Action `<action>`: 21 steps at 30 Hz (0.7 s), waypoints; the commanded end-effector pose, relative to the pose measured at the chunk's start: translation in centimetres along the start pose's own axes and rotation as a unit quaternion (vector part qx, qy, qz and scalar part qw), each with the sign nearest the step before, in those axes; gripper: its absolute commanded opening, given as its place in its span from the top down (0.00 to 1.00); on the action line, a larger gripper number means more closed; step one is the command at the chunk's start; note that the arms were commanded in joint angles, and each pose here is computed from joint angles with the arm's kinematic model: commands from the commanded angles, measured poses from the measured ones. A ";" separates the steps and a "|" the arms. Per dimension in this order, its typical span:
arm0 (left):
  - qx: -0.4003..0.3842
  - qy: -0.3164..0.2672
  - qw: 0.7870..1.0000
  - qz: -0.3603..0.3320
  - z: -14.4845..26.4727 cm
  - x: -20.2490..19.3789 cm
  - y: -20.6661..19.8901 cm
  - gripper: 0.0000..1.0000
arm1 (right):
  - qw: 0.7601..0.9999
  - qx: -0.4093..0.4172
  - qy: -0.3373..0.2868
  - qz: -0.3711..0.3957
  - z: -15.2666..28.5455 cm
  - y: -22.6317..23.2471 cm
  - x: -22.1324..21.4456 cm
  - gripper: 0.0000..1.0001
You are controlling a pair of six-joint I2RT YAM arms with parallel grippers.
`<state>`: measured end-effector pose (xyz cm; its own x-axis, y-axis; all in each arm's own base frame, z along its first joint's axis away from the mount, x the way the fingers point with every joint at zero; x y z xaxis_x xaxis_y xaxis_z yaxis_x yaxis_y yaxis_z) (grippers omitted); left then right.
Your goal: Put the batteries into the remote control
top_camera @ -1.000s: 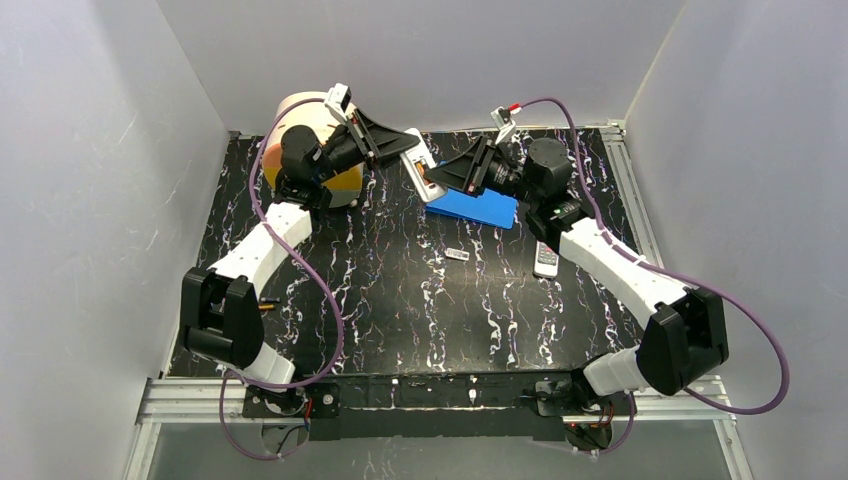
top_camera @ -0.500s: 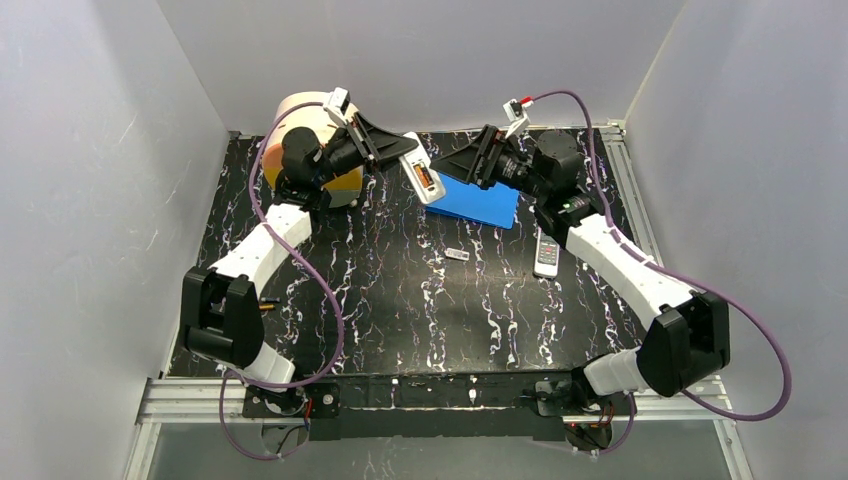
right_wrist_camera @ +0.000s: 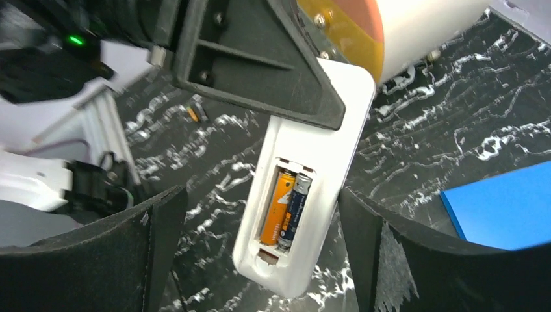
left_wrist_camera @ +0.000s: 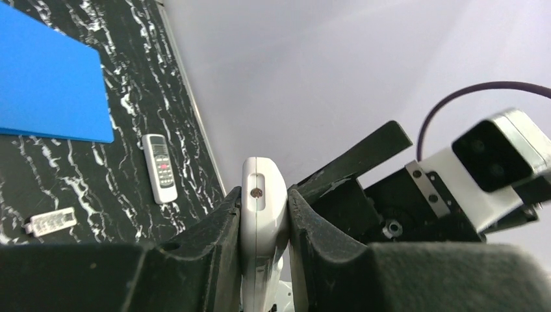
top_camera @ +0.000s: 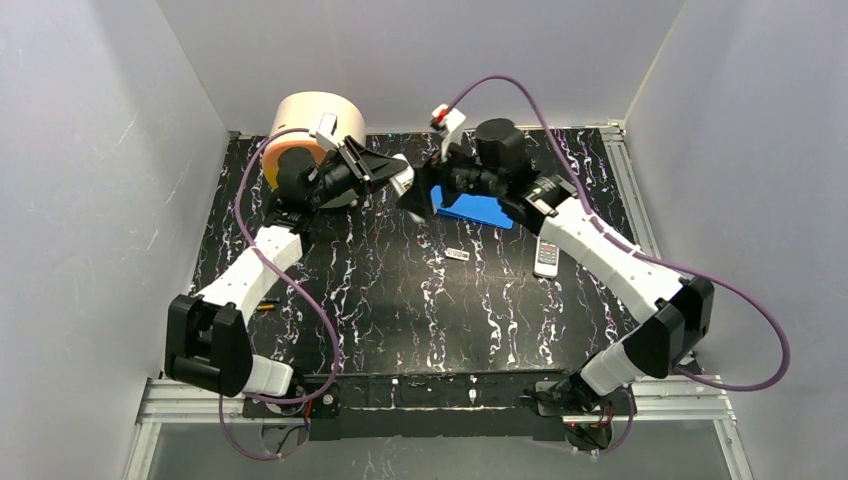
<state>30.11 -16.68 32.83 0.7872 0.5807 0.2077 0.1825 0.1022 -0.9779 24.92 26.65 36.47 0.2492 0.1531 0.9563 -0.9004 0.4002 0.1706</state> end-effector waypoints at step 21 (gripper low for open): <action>0.051 -0.037 0.998 -0.014 2.7 -1.2 -0.3 0.94 | 0.972 -0.063 0.153 0.168 -3.4 1.7 -2.6 0.25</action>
<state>28.59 -15.77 32.49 0.7477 0.6300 0.2098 0.1283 0.1729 -0.9766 23.84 29.64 31.32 0.1366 0.5732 0.8079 -0.9077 0.3991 -0.1297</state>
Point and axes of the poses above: each gripper's point midway between its finger pads, its own z axis back along the fingers, its own y axis along the line the jaws close on, x = y × z, the point moved 10 cm from there along z, back along the fingers, and after that the axes turned 9 degrees about z, right-handed, at the moved point
